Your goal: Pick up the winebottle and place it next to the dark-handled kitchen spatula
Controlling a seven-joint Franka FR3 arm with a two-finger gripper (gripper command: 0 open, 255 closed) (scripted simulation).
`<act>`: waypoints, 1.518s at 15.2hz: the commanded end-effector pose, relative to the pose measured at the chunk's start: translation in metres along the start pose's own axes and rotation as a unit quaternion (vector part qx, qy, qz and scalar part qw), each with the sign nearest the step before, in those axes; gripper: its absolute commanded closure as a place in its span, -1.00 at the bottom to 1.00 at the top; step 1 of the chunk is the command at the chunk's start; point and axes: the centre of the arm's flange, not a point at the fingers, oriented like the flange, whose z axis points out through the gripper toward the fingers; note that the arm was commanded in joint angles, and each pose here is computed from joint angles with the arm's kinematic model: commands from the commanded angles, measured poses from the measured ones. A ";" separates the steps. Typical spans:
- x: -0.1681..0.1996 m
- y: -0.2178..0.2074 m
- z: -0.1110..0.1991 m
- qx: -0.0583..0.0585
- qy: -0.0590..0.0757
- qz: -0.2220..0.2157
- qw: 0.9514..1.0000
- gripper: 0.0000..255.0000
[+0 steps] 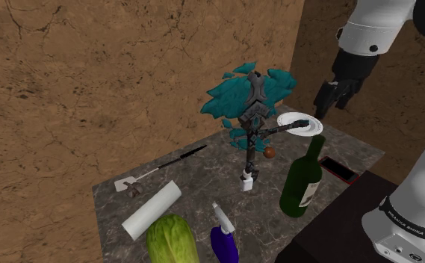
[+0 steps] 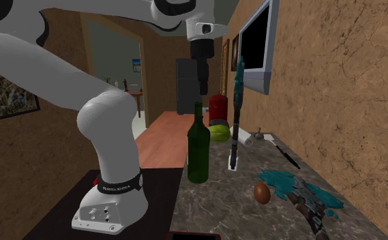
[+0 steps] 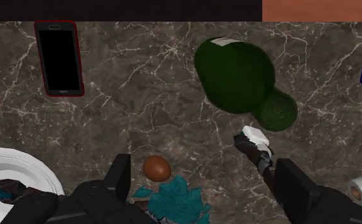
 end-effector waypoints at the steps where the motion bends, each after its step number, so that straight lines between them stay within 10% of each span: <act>1: -0.014 -0.022 0.012 0.003 0.000 0.001 1.000 -1.00; 20: -0.033 -0.055 0.070 0.008 0.001 0.000 1.000 -1.00; 21: -0.033 -0.055 0.070 0.008 0.001 0.000 1.000 1.00; 23: -0.033 -0.055 0.070 0.008 0.001 0.000 1.000 1.00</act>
